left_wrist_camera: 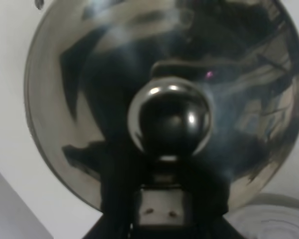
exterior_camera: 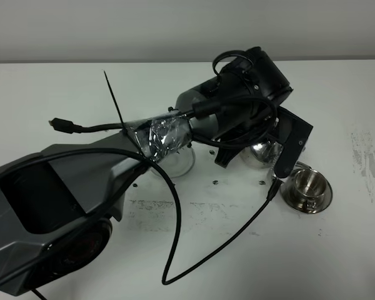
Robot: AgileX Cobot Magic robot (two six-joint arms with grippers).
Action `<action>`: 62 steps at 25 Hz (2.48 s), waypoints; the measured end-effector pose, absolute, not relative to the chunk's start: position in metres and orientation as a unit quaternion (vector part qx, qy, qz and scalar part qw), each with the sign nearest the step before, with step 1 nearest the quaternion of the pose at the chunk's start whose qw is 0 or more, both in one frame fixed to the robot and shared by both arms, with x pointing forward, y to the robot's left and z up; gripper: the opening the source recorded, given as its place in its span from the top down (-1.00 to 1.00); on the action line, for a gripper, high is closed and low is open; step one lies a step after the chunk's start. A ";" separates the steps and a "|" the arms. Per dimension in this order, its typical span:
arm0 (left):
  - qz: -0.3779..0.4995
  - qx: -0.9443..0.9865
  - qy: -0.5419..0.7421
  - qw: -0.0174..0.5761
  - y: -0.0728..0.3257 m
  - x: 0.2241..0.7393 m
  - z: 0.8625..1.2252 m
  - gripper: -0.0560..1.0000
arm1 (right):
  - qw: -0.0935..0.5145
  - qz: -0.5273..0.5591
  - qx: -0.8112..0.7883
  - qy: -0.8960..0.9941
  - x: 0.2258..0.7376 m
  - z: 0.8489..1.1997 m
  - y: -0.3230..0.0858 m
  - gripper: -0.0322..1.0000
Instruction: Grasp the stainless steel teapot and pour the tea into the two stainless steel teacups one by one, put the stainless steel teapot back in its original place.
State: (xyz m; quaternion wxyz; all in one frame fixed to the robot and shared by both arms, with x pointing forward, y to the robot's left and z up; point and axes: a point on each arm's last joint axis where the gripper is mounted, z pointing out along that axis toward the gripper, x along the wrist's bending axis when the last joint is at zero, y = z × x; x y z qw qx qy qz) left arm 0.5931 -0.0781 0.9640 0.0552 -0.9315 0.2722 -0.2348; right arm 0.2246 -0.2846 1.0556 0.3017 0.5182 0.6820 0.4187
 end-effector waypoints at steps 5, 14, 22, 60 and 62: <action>-0.256 -0.921 0.288 0.064 -0.084 0.590 0.965 0.56 | 0.302 0.419 0.518 0.682 0.225 1.056 -0.285 0.02; -0.283 -0.903 0.310 0.087 -0.092 0.585 0.967 0.56 | 0.302 0.419 0.518 0.682 0.225 1.056 -0.285 0.02; -0.298 -0.891 0.324 0.106 -0.095 0.585 0.965 0.56 | 0.302 0.419 0.518 0.682 0.225 1.056 -0.285 0.02; -0.326 -0.856 0.372 0.153 -0.101 0.579 0.967 0.56 | 0.302 0.419 0.518 0.682 0.225 1.056 -0.285 0.02; -0.324 -0.853 0.376 0.159 -0.100 0.579 0.965 0.56 | 0.302 0.419 0.518 0.682 0.225 1.056 -0.285 0.02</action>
